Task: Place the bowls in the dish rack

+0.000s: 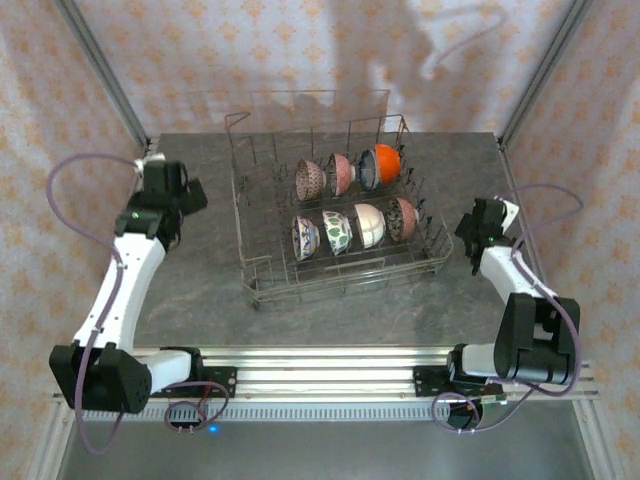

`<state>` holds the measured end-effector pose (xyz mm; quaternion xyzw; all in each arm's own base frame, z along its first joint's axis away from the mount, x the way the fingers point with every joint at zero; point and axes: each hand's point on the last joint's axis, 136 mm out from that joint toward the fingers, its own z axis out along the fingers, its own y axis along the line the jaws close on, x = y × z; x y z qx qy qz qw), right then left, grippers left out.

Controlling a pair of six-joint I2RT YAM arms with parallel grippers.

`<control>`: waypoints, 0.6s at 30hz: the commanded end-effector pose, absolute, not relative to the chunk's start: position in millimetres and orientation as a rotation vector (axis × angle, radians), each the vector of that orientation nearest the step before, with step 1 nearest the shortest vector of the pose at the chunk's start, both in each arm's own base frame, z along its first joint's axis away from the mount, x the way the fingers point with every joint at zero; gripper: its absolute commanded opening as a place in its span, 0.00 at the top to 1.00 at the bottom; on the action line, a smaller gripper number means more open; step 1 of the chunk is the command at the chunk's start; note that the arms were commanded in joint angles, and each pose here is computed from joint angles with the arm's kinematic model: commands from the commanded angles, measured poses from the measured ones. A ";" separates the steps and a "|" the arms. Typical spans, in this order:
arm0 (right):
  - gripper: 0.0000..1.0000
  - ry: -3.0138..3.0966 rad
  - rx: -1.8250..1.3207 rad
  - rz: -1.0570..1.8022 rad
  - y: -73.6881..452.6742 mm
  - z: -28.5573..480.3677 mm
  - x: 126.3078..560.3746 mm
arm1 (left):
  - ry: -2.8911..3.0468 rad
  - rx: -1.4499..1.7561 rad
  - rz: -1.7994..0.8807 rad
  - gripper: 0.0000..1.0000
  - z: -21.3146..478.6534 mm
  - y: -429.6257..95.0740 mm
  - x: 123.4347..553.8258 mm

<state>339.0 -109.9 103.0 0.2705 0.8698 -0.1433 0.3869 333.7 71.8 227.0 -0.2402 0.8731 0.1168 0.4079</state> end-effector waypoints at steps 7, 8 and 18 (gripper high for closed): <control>0.01 1.961 0.452 -0.203 -59.2 110.9 380.8 | 1.911 -0.504 0.397 0.01 172.0 66.4 315.7; 0.01 1.926 0.468 -0.180 -58.8 110.3 381.4 | 1.905 -0.472 0.407 0.01 166.5 63.6 317.7; 0.01 1.931 0.303 -0.136 -30.3 90.0 391.1 | 1.804 -0.426 0.392 0.01 134.5 56.8 344.4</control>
